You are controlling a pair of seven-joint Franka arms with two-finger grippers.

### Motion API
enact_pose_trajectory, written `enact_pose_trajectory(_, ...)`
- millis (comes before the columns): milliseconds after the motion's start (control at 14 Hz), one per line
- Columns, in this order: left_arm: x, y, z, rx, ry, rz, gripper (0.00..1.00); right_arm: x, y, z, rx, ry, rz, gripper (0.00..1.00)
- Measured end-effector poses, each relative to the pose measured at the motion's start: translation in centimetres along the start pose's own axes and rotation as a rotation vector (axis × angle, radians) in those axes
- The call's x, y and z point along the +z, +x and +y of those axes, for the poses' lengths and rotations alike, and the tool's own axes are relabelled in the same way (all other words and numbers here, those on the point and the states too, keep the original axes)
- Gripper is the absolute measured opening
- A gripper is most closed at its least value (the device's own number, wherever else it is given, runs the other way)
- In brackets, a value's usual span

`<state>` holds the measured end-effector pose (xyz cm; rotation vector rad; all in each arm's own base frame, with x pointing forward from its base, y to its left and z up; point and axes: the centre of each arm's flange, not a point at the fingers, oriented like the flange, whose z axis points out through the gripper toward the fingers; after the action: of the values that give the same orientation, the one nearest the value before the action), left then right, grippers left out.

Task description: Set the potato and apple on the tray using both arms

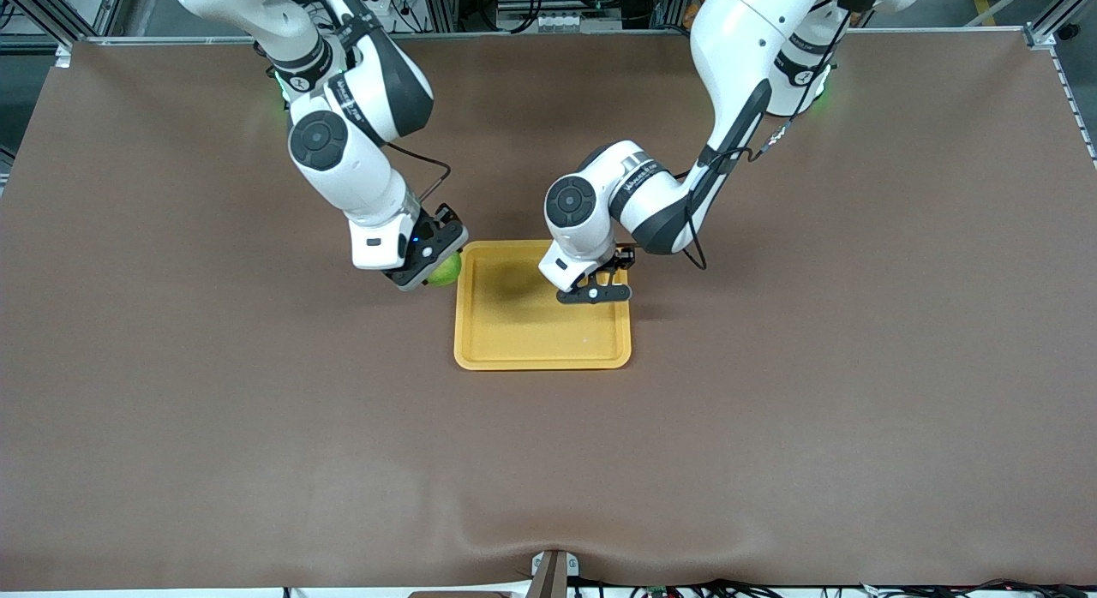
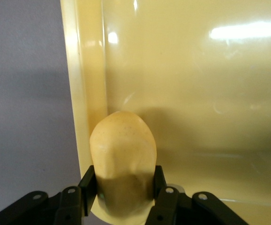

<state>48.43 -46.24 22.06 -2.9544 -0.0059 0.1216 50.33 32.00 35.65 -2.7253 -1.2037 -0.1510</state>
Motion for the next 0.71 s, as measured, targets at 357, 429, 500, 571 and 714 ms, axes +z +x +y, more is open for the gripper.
enact_pose_trajectory(357, 1.6, 0.5, 0.2, -0.002, -0.013, 0.01, 0.51, 3.5, 1.3, 0.8, -0.338, 0.0, -0.01, 0.81)
enact_pose_trajectory(429, 1.6, 0.6, 0.3, -0.002, -0.016, 0.012, 0.51, 4.1, 1.8, 0.8, -0.376, 0.003, -0.012, 0.81)
enact_pose_trajectory(500, 1.5, 0.6, 0.3, -0.003, -0.018, 0.014, 0.51, 4.9, 2.4, 0.5, -0.413, 0.006, -0.016, 0.81)
enact_pose_trajectory(571, 1.5, 0.7, 0.2, -0.004, -0.018, 0.015, 0.51, 6.0, 2.9, 0.0, -0.455, 0.006, -0.015, 0.81)
enact_pose_trajectory(714, 1.5, 1.3, -0.3, -0.015, -0.018, 0.016, 0.66, 9.0, 3.4, -1.2, -0.524, -0.005, -0.007, 0.81)
